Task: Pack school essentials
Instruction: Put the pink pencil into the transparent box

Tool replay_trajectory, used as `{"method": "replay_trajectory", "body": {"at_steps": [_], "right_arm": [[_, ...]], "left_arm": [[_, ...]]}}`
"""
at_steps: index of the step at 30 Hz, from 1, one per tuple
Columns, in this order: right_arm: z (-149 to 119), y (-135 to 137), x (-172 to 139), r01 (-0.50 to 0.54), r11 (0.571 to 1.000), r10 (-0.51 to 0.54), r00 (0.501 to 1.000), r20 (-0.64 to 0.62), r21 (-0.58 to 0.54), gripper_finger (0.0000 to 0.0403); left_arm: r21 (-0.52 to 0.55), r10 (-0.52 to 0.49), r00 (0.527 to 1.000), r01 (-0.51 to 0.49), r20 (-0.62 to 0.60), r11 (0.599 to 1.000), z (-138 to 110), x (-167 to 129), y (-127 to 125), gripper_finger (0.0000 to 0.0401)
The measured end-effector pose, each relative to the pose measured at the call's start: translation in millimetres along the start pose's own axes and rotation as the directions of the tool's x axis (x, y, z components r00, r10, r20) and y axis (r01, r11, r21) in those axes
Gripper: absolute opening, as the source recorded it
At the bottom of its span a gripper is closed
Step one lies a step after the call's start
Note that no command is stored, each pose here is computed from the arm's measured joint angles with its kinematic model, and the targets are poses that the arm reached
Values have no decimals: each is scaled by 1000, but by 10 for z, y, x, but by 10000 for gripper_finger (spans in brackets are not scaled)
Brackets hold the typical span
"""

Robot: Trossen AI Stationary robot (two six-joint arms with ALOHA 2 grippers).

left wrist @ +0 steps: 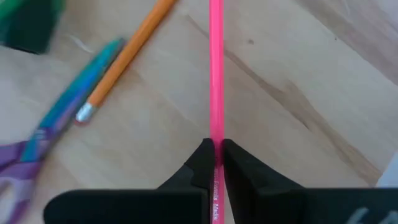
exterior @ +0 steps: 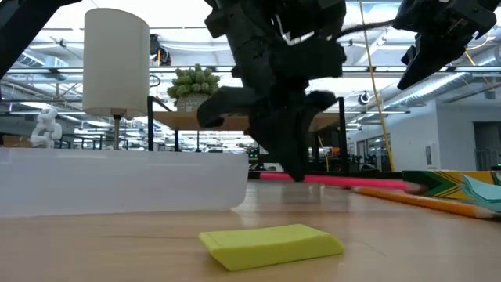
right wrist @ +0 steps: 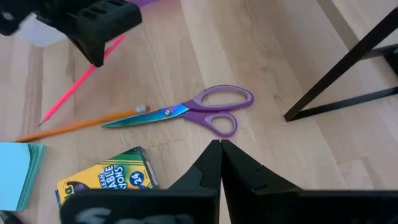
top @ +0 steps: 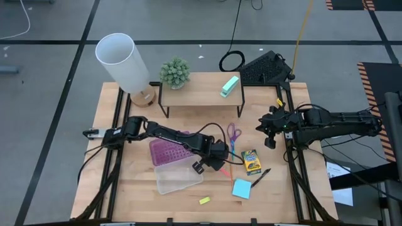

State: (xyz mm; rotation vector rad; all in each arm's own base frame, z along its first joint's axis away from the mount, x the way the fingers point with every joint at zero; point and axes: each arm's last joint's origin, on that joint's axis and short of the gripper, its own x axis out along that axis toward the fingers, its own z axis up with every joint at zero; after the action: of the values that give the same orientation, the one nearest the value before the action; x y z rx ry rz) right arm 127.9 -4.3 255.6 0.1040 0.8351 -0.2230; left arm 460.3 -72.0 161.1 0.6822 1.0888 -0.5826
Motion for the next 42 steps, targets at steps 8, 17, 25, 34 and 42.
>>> {"method": "replay_trajectory", "body": {"at_steps": [8,17,25,34,42], "right_arm": [[-8,-1,0,1,1000,-1,1000,-8,-2,0],[-7,-2,0,4,1000,-4,1000,-6,-4,0],[9,1,1,1,1000,-1,1000,10,0,0],[72,12,-2,-10,1000,10,997,75,0,0],[100,18,-5,-16,1000,18,995,103,-13,0]], "left_arm": [[-32,38,999,-39,-7,999,17,-180,14,26],[-171,83,996,-85,-17,982,40,-601,-21,26],[-390,127,992,-111,16,914,90,-1059,-117,26],[-676,136,991,-89,17,731,42,-1595,-294,26],[-845,130,991,-38,38,534,10,-1985,-504,26]]}}
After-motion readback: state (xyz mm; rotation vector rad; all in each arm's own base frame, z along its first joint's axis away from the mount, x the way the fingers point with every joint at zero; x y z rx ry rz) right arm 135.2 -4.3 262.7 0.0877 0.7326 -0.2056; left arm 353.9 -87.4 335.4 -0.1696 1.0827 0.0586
